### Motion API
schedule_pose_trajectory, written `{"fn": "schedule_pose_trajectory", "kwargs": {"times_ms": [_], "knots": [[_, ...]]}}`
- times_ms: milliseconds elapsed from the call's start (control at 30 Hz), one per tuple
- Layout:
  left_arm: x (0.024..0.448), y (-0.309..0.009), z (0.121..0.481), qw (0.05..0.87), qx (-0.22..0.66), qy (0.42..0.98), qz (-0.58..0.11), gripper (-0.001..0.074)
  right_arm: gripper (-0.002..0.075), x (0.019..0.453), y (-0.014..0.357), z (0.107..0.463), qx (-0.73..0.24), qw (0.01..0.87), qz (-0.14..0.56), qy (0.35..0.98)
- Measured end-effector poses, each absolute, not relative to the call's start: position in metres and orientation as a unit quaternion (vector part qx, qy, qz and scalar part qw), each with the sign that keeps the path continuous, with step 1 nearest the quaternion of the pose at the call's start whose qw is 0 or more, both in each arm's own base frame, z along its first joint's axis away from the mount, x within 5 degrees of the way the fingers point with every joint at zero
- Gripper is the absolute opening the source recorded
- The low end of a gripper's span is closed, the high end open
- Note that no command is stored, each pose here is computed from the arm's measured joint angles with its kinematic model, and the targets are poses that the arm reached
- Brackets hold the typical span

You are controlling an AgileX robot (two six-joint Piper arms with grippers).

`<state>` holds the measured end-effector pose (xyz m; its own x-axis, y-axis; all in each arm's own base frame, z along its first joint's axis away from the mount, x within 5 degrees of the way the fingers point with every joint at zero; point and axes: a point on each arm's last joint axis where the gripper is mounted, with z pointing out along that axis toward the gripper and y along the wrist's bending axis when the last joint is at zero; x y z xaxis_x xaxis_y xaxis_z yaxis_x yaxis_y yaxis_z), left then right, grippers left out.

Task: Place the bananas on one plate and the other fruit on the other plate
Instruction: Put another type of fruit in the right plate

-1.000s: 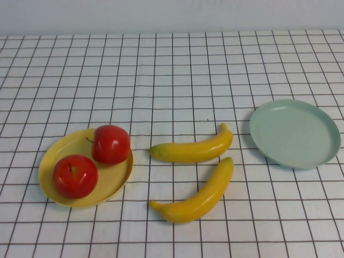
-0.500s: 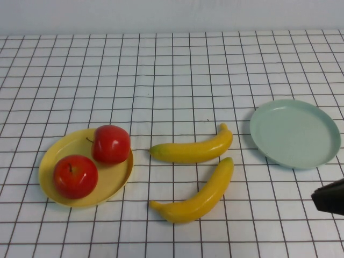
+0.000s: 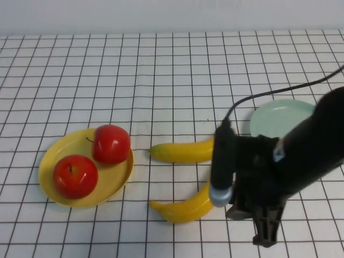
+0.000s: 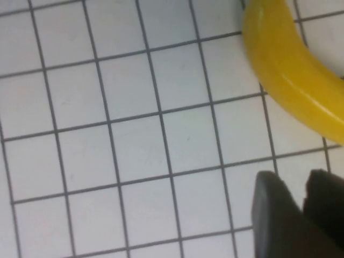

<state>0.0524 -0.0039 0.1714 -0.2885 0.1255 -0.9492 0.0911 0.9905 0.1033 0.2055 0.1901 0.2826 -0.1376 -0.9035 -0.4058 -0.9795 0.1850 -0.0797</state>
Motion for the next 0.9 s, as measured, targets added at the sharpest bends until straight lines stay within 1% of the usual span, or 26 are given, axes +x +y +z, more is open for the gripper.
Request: {"fn": "schedule_pose_trajectory", "kwargs": {"times_ms": [100, 167, 200, 233, 300, 367, 467, 600, 700, 767, 800, 833, 867, 900], "knots": [[0.052, -0.004, 0.171, 0.593, 0.067, 0.803, 0.015, -0.0003, 0.0301, 0.217, 0.214, 0.264, -0.684, 0.166, 0.09, 0.705], [0.052, -0.004, 0.171, 0.593, 0.067, 0.803, 0.015, -0.0003, 0.047, 0.223, 0.227, 0.252, -0.717, 0.163, 0.079, 0.673], [0.052, -0.004, 0.171, 0.593, 0.067, 0.803, 0.015, -0.0003, 0.0541, 0.226, 0.232, 0.246, -0.735, 0.161, 0.072, 0.655], [0.052, -0.004, 0.171, 0.593, 0.067, 0.803, 0.015, -0.0003, 0.0594, 0.228, 0.238, 0.241, -0.753, 0.164, 0.063, 0.634], [0.052, -0.004, 0.171, 0.593, 0.067, 0.803, 0.015, -0.0003, 0.0648, 0.232, 0.246, 0.232, -0.783, 0.169, 0.047, 0.596], [0.052, -0.004, 0.171, 0.593, 0.067, 0.803, 0.015, -0.0003, 0.0673, 0.235, 0.253, 0.224, -0.806, 0.177, 0.032, 0.565], [0.052, -0.004, 0.171, 0.593, 0.067, 0.803, 0.015, -0.0003, 0.0672, 0.243, 0.259, 0.212, -0.815, 0.19, 0.018, 0.547], [0.052, -0.004, 0.171, 0.593, 0.067, 0.803, 0.015, -0.0003, 0.0622, 0.249, 0.264, 0.197, -0.818, 0.193, 0.01, 0.542], [0.052, -0.004, 0.171, 0.593, 0.067, 0.803, 0.015, -0.0003, 0.0538, 0.252, 0.266, 0.184, -0.821, 0.18, 0.009, 0.542], [0.052, -0.004, 0.171, 0.593, 0.067, 0.803, 0.015, -0.0003, 0.0452, 0.253, 0.267, 0.176, -0.823, 0.171, 0.009, 0.542], [0.052, -0.004, 0.171, 0.593, 0.067, 0.803, 0.015, -0.0003, 0.0413, 0.253, 0.267, 0.175, -0.823, 0.168, 0.01, 0.542], [0.052, -0.004, 0.171, 0.593, 0.067, 0.803, 0.015, -0.0003, 0.0351, 0.254, 0.267, 0.176, -0.824, 0.17, 0.009, 0.541], [0.052, -0.004, 0.171, 0.593, 0.067, 0.803, 0.015, -0.0003, 0.0314, 0.255, 0.269, 0.179, -0.821, 0.174, 0.008, 0.544], [0.052, -0.004, 0.171, 0.593, 0.067, 0.803, 0.015, -0.0003, 0.0318, 0.257, 0.27, 0.182, -0.814, 0.18, 0.007, 0.552]]}}
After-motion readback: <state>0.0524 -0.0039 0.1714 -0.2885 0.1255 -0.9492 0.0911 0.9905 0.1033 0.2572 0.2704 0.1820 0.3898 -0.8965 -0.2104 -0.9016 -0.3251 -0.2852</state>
